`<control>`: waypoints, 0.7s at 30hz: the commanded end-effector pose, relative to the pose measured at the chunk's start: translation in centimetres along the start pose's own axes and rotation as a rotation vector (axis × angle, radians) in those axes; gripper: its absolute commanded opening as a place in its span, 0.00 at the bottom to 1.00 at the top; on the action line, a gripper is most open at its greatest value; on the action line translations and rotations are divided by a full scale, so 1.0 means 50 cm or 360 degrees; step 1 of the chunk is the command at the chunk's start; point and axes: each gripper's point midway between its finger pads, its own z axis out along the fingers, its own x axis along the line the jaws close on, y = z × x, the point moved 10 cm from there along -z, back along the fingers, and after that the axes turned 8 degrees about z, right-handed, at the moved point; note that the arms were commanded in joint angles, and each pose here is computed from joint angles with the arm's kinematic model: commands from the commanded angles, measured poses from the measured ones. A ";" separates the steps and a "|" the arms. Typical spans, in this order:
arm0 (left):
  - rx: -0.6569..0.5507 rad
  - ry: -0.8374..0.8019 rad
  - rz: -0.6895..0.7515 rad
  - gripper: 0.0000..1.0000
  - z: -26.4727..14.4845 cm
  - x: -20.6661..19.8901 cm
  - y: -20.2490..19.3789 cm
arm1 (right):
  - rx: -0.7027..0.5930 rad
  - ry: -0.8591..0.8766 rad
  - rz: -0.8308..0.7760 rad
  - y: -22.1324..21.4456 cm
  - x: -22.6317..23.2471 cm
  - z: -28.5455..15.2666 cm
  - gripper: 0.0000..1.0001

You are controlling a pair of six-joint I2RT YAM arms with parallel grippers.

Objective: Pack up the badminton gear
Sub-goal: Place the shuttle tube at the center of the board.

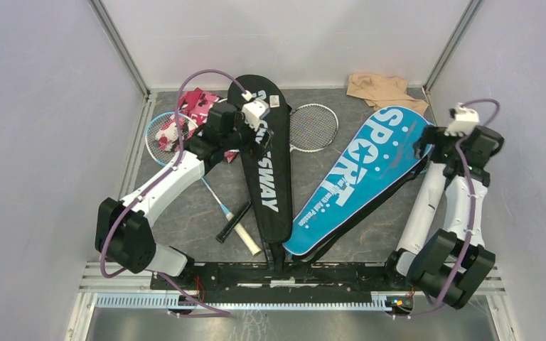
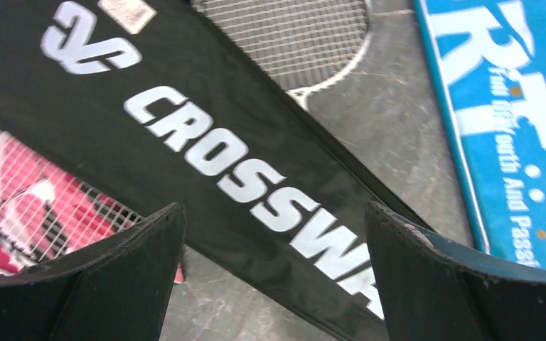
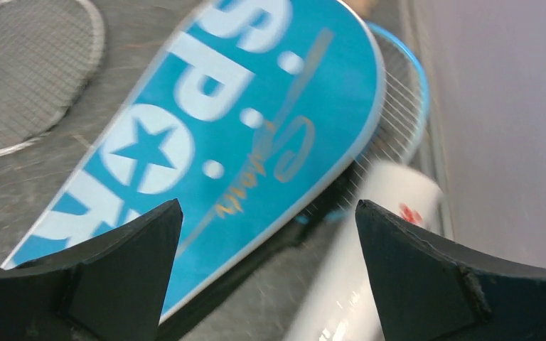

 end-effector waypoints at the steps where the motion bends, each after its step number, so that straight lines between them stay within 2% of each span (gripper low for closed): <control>1: -0.0125 0.0243 -0.0156 1.00 -0.026 0.062 0.026 | -0.0114 0.0153 -0.0345 0.067 0.095 0.013 0.98; 7: 0.0023 0.0225 -0.0320 1.00 -0.014 0.110 -0.007 | -0.0159 0.0257 -0.0786 0.098 0.233 0.039 0.98; 11: 0.0143 0.0263 -0.0354 1.00 -0.019 0.123 -0.038 | -0.0177 0.0472 -0.0994 0.097 0.304 0.045 0.98; 14: 0.0167 0.0317 -0.0426 1.00 -0.032 0.133 -0.065 | -0.0235 0.0577 -0.0995 0.110 0.319 0.036 0.98; 17: 0.0179 0.0359 -0.0496 1.00 -0.042 0.139 -0.095 | -0.0359 0.0552 -0.0936 0.123 0.321 0.018 0.98; 21: 0.0184 0.0245 -0.0561 1.00 -0.027 0.120 -0.121 | -0.0443 0.0567 -0.0841 0.121 0.325 0.001 0.98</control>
